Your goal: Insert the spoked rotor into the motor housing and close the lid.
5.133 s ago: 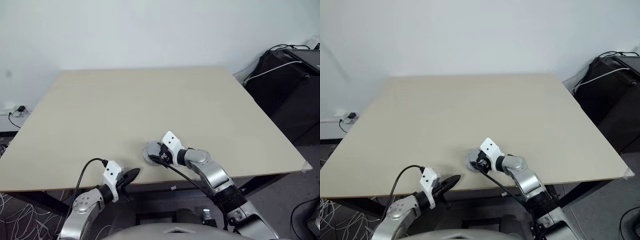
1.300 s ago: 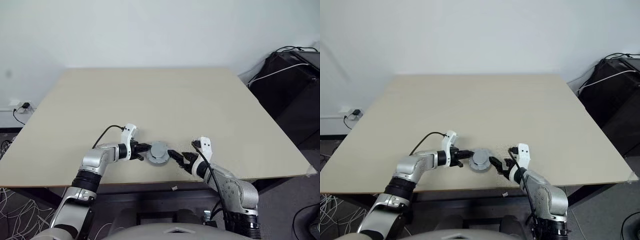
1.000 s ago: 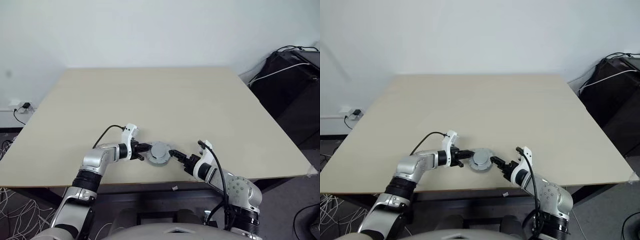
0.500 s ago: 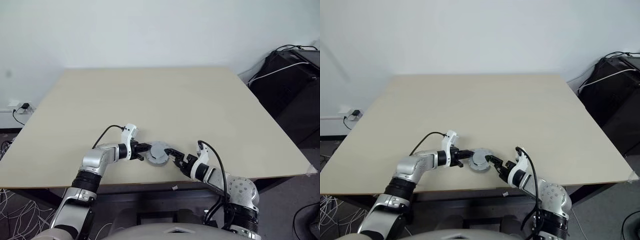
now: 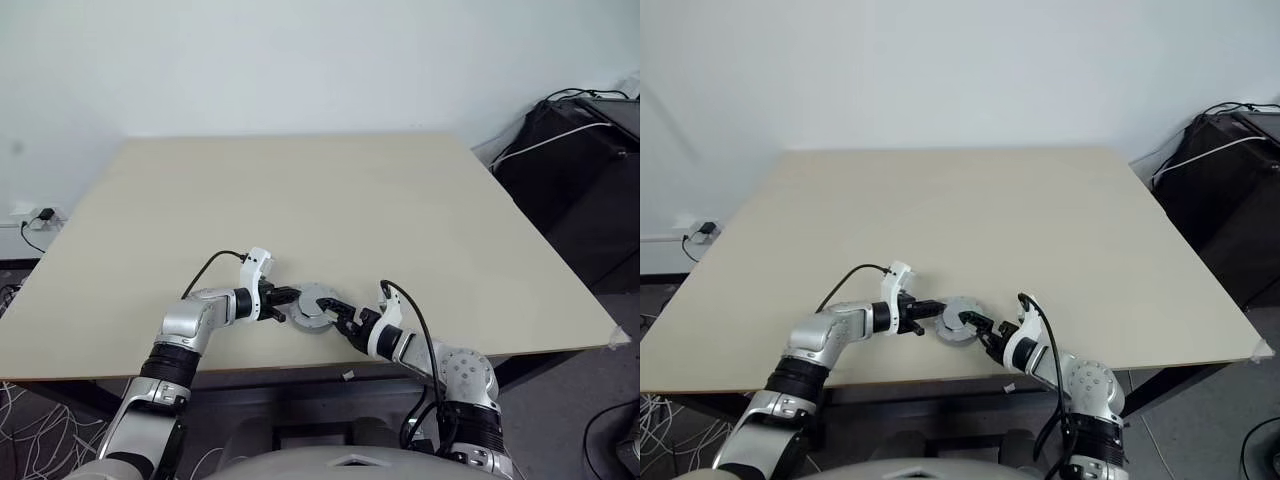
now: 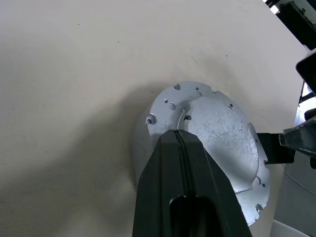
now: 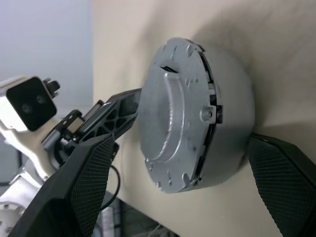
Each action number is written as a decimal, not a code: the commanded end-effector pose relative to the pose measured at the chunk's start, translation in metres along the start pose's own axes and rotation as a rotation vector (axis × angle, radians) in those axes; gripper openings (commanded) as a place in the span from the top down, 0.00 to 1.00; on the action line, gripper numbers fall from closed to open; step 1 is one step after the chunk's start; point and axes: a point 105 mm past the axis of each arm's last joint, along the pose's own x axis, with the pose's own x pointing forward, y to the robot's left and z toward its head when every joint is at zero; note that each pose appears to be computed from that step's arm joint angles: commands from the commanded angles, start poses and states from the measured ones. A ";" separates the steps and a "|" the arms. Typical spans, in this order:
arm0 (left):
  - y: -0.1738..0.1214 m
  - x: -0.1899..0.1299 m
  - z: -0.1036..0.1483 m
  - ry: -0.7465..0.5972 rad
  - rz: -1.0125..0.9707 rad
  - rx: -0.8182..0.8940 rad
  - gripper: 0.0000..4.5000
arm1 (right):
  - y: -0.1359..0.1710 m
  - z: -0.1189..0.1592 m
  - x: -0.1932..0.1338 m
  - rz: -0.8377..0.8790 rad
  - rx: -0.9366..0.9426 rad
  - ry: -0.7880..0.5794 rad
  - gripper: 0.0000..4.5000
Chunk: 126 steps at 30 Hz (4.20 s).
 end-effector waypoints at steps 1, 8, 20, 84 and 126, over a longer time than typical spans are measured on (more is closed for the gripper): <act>-0.004 0.006 -0.018 0.062 -0.010 -0.024 1.00 | 0.055 -0.007 0.020 0.248 0.019 0.045 0.01; -0.005 0.006 -0.018 0.059 -0.014 -0.027 1.00 | 0.054 -0.003 0.023 0.235 0.039 0.027 0.01; -0.007 0.008 -0.018 0.060 -0.019 -0.024 1.00 | 0.054 -0.005 0.034 0.182 0.067 0.017 0.21; -0.041 -0.084 -0.022 -0.817 -0.105 -0.829 0.08 | 0.095 0.031 -0.003 0.383 0.078 -0.179 0.71; -0.060 -0.072 -0.005 -0.887 -0.304 -0.972 0.51 | 0.101 -0.013 0.002 0.379 0.101 0.028 0.71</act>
